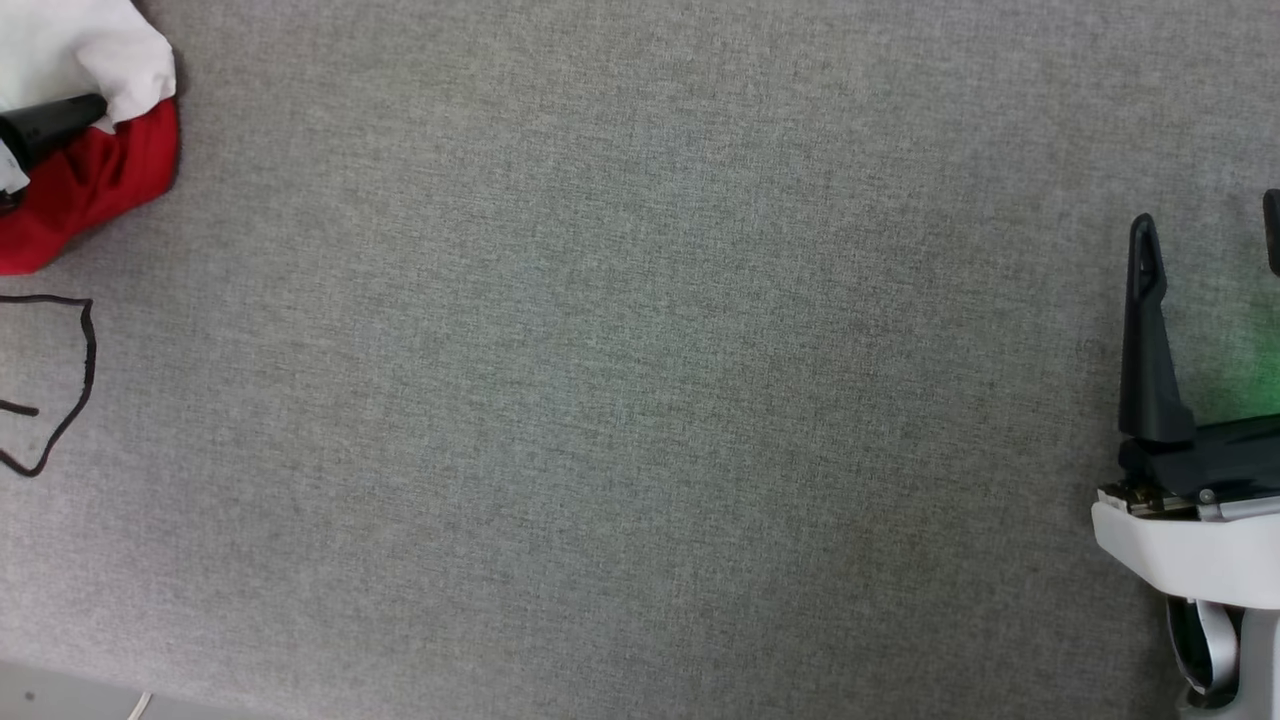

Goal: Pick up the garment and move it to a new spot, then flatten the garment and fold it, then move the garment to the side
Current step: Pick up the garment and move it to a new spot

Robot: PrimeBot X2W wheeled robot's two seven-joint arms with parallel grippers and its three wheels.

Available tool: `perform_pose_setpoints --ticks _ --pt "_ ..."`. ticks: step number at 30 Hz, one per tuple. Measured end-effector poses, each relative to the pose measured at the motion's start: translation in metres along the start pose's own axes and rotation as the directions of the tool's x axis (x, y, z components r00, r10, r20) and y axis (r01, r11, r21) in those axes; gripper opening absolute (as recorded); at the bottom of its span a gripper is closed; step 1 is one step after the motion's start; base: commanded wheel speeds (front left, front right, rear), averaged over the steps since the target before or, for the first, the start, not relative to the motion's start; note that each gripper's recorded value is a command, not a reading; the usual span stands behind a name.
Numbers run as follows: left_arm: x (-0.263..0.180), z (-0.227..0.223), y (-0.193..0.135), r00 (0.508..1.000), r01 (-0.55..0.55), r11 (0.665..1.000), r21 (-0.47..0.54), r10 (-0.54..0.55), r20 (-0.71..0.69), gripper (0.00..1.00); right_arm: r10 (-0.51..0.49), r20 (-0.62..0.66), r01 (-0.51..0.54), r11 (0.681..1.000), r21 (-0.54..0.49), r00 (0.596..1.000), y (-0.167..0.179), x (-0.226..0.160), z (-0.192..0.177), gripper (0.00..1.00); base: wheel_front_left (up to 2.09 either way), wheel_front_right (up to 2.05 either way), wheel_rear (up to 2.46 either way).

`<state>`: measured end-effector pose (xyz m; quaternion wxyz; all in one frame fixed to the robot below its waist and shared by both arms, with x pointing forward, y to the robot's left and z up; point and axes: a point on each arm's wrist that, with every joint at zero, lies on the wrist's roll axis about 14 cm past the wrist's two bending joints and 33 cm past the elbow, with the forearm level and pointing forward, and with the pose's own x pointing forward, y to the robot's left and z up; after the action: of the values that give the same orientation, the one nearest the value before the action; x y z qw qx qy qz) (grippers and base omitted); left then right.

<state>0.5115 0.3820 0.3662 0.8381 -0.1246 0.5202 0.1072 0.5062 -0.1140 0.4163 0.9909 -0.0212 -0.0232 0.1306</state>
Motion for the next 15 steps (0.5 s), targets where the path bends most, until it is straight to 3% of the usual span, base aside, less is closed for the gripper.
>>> perform_pose_setpoints --ticks 2,3,9,15 --pt "0.004 -0.004 0.001 1.0 -0.01 1.0 0.004 0.01 -0.019 1.0 -0.001 -0.001 0.001 1.0 0.0 1.0 -0.001 0.001 -0.002 1.0 0.0 0.0 0.0" --pt "0.005 -0.004 0.001 1.0 -0.011 1.0 0.006 0.011 -0.023 0.0 -0.002 -0.001 0.002 1.0 -0.001 1.0 -0.001 0.001 -0.002 1.0 0.0 0.0 0.0" --pt "0.003 0.0 0.006 0.999 -0.041 0.998 0.05 0.041 0.015 0.0 -0.009 0.007 0.009 1.0 0.0 1.0 -0.003 0.001 0.002 1.0 0.0 0.0 0.0" --pt "-0.026 0.029 0.006 0.987 -0.075 0.988 0.134 0.054 0.151 0.0 -0.007 0.038 0.007 1.0 0.01 0.999 0.0 0.0 0.019 1.0 0.0 0.0 0.0"
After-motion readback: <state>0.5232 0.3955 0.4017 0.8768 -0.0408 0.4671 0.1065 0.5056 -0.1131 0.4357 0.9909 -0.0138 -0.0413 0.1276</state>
